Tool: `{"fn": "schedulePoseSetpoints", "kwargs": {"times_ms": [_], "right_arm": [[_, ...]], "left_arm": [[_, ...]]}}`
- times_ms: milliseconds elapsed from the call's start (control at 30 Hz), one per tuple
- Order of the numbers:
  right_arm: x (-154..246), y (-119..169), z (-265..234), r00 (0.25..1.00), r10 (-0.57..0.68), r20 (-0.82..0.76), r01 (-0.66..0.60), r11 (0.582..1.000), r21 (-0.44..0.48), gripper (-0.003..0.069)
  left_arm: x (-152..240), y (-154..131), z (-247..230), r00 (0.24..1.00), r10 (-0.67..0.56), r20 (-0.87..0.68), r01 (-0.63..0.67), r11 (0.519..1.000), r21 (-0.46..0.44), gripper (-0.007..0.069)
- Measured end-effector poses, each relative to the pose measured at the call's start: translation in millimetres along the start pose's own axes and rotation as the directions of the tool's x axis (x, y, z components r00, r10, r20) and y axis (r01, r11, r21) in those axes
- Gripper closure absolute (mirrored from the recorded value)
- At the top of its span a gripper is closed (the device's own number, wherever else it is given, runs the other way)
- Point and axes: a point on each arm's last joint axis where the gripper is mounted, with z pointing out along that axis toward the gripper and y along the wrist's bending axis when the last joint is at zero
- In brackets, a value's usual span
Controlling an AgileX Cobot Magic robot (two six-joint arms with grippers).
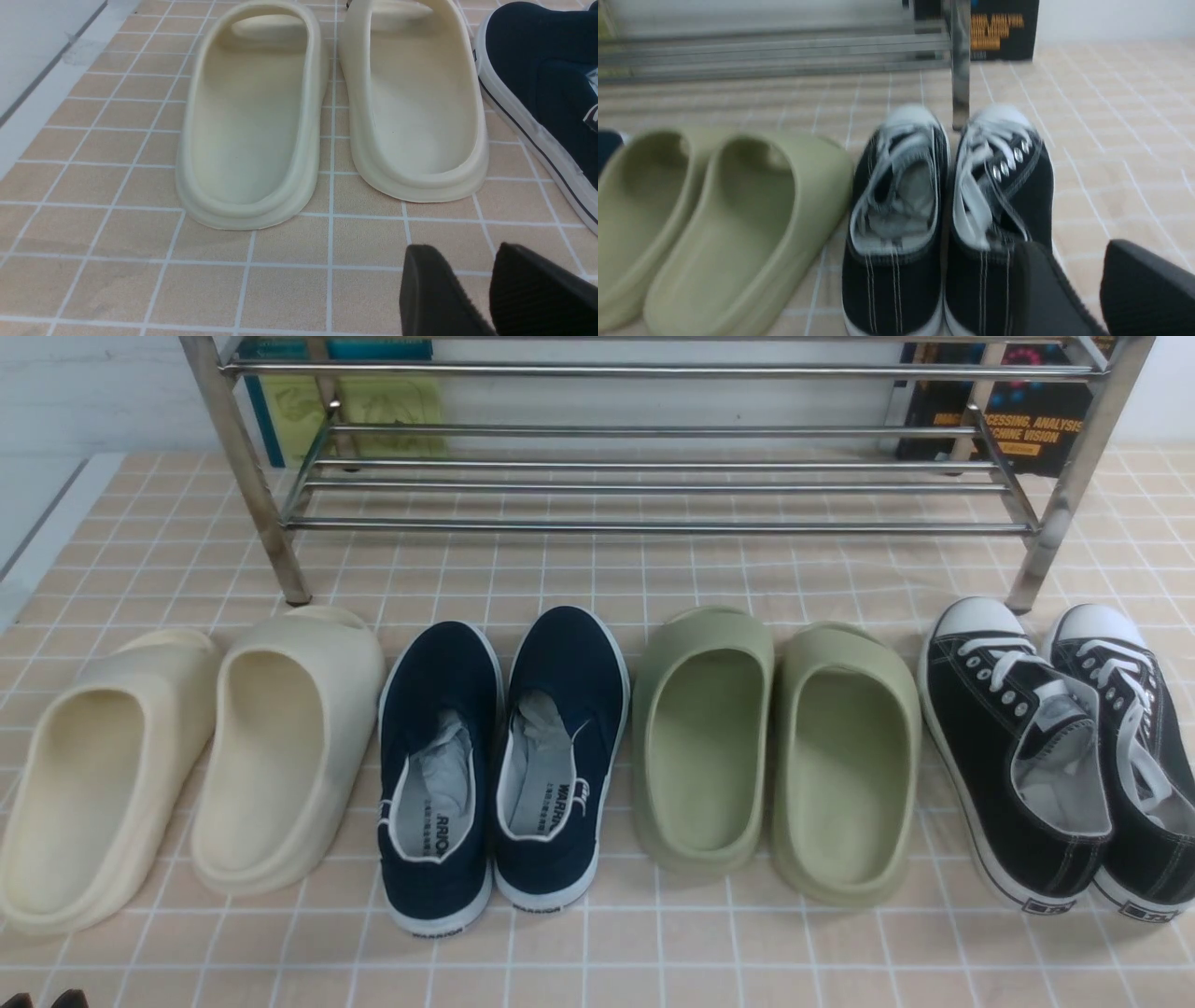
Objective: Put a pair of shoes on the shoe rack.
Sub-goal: Use the right arm to grab the shoe closest to it
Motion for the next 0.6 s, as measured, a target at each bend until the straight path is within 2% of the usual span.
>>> {"fn": "schedulePoseSetpoints", "kwargs": {"times_ms": [200,333,467,567,600], "right_arm": [[-18,3,-2,0.981,0.003,0.194,0.004,0.999,-0.034,0.0419],[-33,6,-7,0.929,0.082,0.361,-0.053,0.995,-0.089,0.0419],[-50,8,-15,0.838,0.135,0.529,-0.064,0.987,-0.149,0.0424],[-68,10,-16,0.838,0.11,0.535,-0.044,0.99,-0.135,0.0471],[-80,11,-15,0.85,0.086,0.52,-0.027,0.993,-0.118,0.052]], "left_arm": [[0,0,0,1.0,0.0,0.0,0.0,1.0,0.0,0.0385],[0,0,0,1.0,0.0,0.0,0.0,1.0,0.0,0.0385],[0,0,0,1.0,0.001,0.0,-0.001,1.0,0.0,0.0385],[0,0,0,1.0,0.001,0.0,-0.001,1.0,0.0,0.0385],[0,0,0,1.0,0.001,0.0,-0.001,1.0,0.0,0.0385]]}}
